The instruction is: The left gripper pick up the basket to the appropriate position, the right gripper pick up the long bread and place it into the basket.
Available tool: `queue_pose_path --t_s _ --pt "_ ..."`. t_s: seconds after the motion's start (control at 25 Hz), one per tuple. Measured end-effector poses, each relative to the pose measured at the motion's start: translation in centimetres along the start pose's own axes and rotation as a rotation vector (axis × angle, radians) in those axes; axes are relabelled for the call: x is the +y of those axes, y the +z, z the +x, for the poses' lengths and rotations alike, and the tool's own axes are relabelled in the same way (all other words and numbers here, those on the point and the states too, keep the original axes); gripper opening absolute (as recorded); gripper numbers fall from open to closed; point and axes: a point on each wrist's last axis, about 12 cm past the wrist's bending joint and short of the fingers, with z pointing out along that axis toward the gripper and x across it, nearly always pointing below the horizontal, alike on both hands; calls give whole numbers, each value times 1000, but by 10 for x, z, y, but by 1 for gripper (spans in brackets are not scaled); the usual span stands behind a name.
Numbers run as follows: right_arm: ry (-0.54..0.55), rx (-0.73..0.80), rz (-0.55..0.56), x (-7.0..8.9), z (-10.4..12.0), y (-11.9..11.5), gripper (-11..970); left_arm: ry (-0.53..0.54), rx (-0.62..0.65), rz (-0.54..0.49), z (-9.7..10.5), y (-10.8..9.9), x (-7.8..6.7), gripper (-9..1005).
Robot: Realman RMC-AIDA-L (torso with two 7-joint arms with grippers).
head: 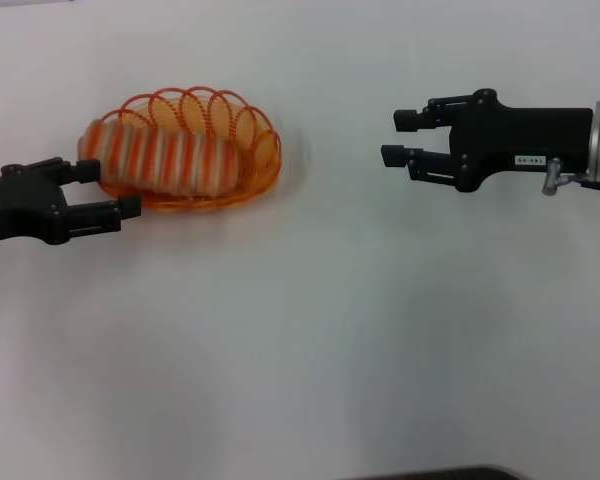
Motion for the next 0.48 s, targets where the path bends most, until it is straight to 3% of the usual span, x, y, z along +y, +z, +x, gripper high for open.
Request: queue_pose_path --t_s 0.48 --pt "-12 -9 -12 2 -7 15 483 -12 -9 12 0 -2 -2 857"
